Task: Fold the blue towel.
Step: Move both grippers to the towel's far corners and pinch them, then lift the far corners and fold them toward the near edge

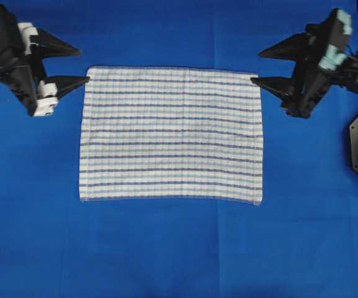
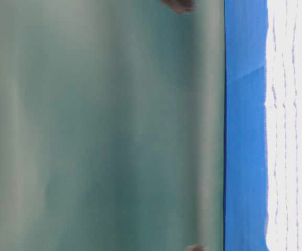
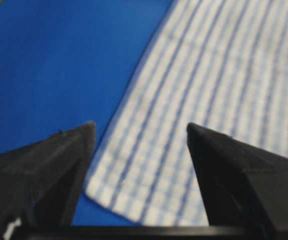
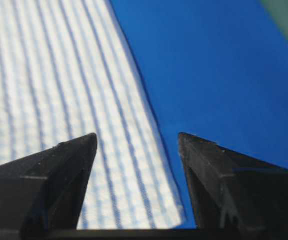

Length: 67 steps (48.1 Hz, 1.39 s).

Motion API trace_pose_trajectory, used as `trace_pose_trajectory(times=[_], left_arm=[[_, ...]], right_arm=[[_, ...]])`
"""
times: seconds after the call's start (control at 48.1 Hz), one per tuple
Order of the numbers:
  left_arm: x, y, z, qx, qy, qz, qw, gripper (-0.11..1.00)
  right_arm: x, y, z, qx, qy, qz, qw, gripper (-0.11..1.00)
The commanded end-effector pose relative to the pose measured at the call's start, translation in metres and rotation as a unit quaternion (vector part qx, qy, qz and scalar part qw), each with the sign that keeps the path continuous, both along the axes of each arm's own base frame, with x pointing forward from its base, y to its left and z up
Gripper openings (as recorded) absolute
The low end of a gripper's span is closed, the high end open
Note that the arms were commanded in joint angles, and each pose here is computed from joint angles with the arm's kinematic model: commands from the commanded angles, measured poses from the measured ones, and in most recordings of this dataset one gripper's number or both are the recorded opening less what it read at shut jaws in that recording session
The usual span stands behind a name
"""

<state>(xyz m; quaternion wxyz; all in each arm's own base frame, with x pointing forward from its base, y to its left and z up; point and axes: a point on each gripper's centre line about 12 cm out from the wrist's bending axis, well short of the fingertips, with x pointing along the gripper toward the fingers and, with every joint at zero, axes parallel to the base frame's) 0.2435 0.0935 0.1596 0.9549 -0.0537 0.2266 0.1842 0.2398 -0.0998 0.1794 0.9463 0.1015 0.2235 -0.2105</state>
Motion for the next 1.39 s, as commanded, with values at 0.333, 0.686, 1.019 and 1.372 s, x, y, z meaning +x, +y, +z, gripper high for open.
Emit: trace_pose_trajectory(times=[0.333,0.686,1.019,1.372], left_arm=[[0.004,0.036,-0.058,-0.025,0.059,0.060,0.9962,0.67],[0.015,0.044,-0.093,-0.042,0.090,0.066,0.9929,0.66],[0.018,0.041,-0.100,-0.052,0.105,0.060,0.9913,0.42],[0.021,0.029,-0.099,-0.057,0.122,0.040,0.9901,0.06]], right_arm=[[0.004,-0.031,-0.064,0.033,0.061,-0.065,0.9955,0.69],[0.002,-0.033,-0.090,0.051,0.085,-0.083,0.9916,0.69],[0.000,-0.028,-0.096,0.055,0.095,-0.078,0.9909,0.30],[0.004,-0.028,-0.092,0.050,0.086,-0.074,0.9924,0.04]])
